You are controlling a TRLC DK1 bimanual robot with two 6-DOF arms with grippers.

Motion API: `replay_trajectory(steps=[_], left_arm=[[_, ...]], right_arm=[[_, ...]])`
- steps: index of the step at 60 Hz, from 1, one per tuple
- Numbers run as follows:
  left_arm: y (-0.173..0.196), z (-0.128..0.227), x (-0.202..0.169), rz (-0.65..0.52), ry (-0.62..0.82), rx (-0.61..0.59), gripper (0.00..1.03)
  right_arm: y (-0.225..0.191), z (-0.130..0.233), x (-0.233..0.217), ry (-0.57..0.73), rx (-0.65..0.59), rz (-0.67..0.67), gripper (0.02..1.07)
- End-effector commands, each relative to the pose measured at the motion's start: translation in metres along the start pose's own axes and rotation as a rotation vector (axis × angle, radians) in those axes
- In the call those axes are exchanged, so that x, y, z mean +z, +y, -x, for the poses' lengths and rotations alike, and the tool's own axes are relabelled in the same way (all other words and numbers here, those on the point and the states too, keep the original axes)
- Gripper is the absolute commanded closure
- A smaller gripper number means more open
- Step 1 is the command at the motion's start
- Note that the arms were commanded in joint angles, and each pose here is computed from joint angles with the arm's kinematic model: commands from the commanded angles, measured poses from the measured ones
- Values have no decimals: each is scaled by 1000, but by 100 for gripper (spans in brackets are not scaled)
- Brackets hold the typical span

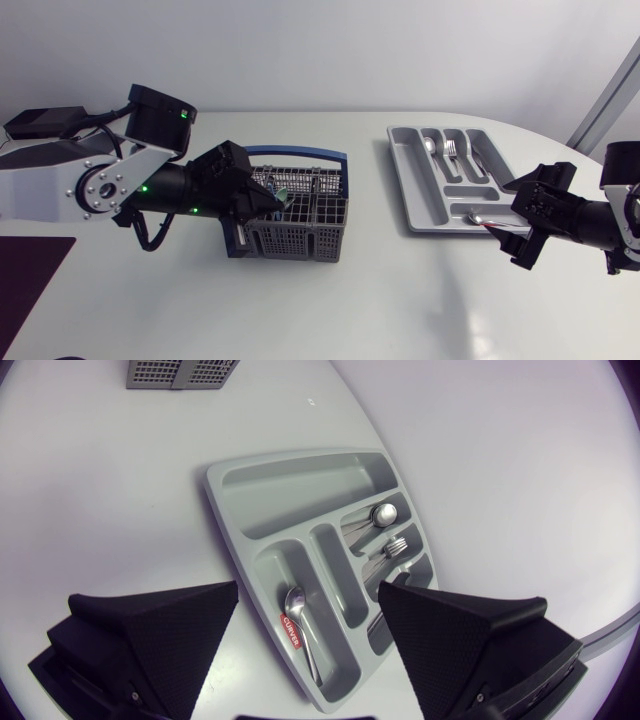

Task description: Unload the cutlery basket into the drawer organizer.

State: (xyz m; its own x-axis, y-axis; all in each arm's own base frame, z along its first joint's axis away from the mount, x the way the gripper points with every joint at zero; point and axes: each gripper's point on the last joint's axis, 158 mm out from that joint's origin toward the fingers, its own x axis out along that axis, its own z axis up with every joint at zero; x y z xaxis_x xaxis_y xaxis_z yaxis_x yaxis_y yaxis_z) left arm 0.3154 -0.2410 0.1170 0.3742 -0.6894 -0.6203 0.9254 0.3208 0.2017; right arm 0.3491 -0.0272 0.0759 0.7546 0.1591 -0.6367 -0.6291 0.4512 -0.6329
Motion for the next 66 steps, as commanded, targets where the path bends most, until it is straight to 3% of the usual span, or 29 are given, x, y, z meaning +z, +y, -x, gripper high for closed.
replay_trajectory(steps=[1,40,57,66], left_arm=[[2,7,15,-17,-30,-5,100],[9,91,90,-24,-113,5,100],[20,119,133,126,-191,5,100],[18,116,147,251,-222,-44,100]], right_arm=[[15,-1,0,-1,38,-21,6],[22,57,70,-115,38,-20,6],[35,125,159,-322,95,-114,6],[45,144,194,-405,168,-186,7]])
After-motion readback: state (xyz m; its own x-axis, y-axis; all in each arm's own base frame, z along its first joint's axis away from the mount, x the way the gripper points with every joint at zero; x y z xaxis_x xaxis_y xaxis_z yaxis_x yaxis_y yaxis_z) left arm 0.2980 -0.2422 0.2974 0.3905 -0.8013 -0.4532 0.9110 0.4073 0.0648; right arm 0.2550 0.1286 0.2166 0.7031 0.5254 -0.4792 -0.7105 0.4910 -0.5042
